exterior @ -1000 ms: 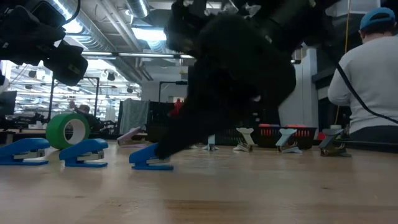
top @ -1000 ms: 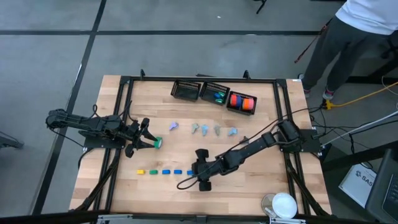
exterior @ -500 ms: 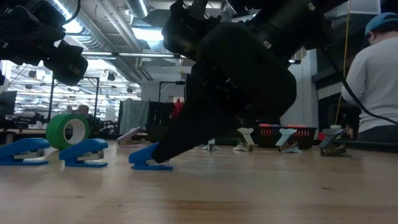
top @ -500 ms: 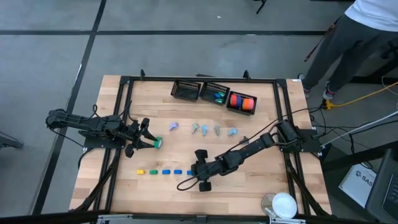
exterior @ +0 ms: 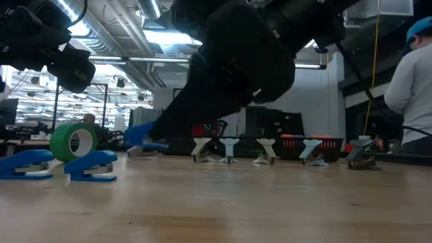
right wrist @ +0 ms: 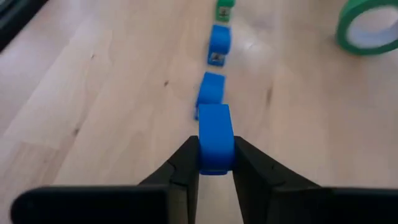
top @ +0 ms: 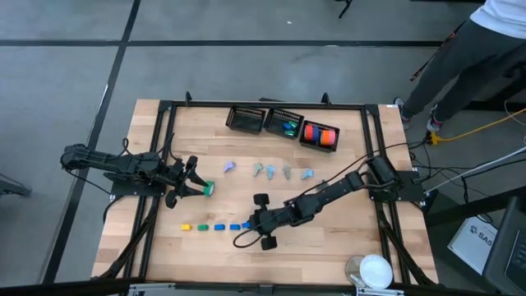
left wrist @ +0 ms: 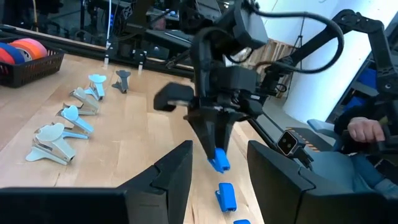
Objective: Pick and place Stapler, Stapler remover, tape
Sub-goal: Put the blue stapler into the middle black bin
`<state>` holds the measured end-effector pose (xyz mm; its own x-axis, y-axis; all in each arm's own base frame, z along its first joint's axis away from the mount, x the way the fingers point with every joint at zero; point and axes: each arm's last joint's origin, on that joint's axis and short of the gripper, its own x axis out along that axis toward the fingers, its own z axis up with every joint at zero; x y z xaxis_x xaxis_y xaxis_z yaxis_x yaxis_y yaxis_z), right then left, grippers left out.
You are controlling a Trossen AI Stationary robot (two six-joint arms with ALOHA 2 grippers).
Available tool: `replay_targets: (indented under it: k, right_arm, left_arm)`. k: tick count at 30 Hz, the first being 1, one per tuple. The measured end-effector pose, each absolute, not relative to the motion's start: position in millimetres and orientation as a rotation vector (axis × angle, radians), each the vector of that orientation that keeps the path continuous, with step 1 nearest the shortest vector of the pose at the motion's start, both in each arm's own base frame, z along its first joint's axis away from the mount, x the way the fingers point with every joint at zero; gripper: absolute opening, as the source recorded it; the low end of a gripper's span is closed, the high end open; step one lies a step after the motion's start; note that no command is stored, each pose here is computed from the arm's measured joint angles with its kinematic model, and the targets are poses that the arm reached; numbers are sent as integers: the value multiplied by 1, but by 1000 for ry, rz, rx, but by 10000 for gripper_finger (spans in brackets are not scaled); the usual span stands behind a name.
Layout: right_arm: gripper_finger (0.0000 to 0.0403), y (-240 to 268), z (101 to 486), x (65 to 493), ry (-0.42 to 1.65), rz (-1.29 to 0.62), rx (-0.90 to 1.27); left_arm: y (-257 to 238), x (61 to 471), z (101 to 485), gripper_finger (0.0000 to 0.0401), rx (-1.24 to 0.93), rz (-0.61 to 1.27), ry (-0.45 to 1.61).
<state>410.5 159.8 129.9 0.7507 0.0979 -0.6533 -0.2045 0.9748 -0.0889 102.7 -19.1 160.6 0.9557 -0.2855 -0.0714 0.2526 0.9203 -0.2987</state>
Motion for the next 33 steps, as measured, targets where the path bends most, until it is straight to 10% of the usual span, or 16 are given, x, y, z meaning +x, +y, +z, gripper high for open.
replay_targets:
  k: [33]
  right_arm:
    - [82, 10, 196, 322, 759, -155, -180]
  left_arm:
    - [-19, 103, 161, 150, -292, -279, 109]
